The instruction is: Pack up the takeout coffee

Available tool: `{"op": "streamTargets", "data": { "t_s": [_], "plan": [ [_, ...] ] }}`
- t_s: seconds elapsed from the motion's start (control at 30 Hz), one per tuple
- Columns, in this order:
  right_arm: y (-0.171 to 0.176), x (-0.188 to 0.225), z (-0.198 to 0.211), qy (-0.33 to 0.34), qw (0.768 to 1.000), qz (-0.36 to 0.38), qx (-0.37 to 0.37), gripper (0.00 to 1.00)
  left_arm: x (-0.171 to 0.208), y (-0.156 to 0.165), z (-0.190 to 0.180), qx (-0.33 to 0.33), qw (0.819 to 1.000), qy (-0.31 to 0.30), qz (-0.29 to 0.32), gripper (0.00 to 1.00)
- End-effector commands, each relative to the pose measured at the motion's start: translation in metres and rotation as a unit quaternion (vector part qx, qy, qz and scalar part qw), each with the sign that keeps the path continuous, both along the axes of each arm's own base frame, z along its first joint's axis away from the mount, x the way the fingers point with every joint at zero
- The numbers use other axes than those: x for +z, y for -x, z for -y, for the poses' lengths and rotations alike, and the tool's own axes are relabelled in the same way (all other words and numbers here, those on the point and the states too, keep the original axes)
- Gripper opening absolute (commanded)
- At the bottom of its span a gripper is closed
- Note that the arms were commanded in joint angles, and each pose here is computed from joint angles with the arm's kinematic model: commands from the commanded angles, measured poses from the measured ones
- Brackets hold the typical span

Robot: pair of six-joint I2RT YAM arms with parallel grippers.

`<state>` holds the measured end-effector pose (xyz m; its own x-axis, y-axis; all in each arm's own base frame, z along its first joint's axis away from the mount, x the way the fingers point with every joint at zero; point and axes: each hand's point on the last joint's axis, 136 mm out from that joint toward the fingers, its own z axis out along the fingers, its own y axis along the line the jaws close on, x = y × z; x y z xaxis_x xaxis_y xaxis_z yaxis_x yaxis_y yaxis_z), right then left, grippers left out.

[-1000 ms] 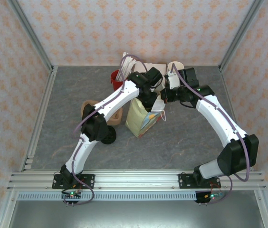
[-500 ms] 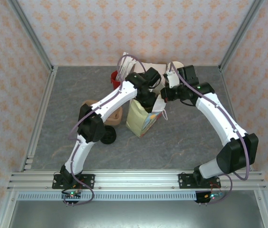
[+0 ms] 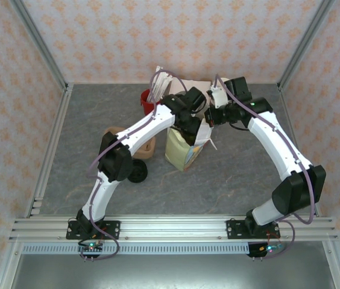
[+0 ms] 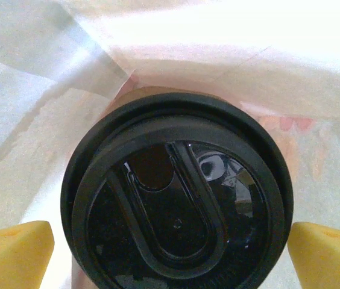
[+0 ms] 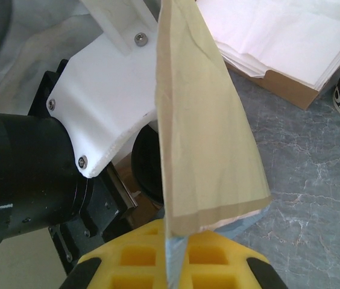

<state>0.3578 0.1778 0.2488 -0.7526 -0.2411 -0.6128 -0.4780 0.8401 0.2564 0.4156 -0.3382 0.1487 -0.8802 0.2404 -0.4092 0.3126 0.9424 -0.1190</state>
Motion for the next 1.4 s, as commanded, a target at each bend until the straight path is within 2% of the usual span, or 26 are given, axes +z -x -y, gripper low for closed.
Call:
{"op": "streamTargets", "data": {
  "t_s": [0.0,0.13,0.67,0.87,1.13,1.37],
  "plan": [
    [0.005,0.0,0.002,0.015,1.0,-0.007,0.007,0.0,0.026,-0.008,-0.001,0.004,0.999,0.016,0.035,1.0],
    [0.004,-0.006,0.003,0.018,1.0,-0.018,0.002,0.0,0.038,-0.005,0.008,-0.009,0.998,0.042,0.036,1.0],
    [-0.003,-0.011,0.016,0.051,0.998,-0.014,-0.024,0.0,0.083,-0.002,-0.002,-0.001,0.997,0.055,0.063,1.0],
    [-0.005,-0.006,0.025,0.054,0.997,-0.02,-0.047,0.0,0.085,0.0,-0.006,0.004,0.997,0.051,0.065,1.0],
    [0.007,0.003,0.024,0.047,0.997,-0.043,-0.044,0.0,0.075,-0.007,-0.025,0.042,0.996,0.004,0.078,1.0],
    [0.015,0.002,0.031,0.065,0.995,-0.06,-0.048,0.0,0.074,-0.008,-0.028,0.051,0.995,0.003,0.082,1.0]
  ]
}}
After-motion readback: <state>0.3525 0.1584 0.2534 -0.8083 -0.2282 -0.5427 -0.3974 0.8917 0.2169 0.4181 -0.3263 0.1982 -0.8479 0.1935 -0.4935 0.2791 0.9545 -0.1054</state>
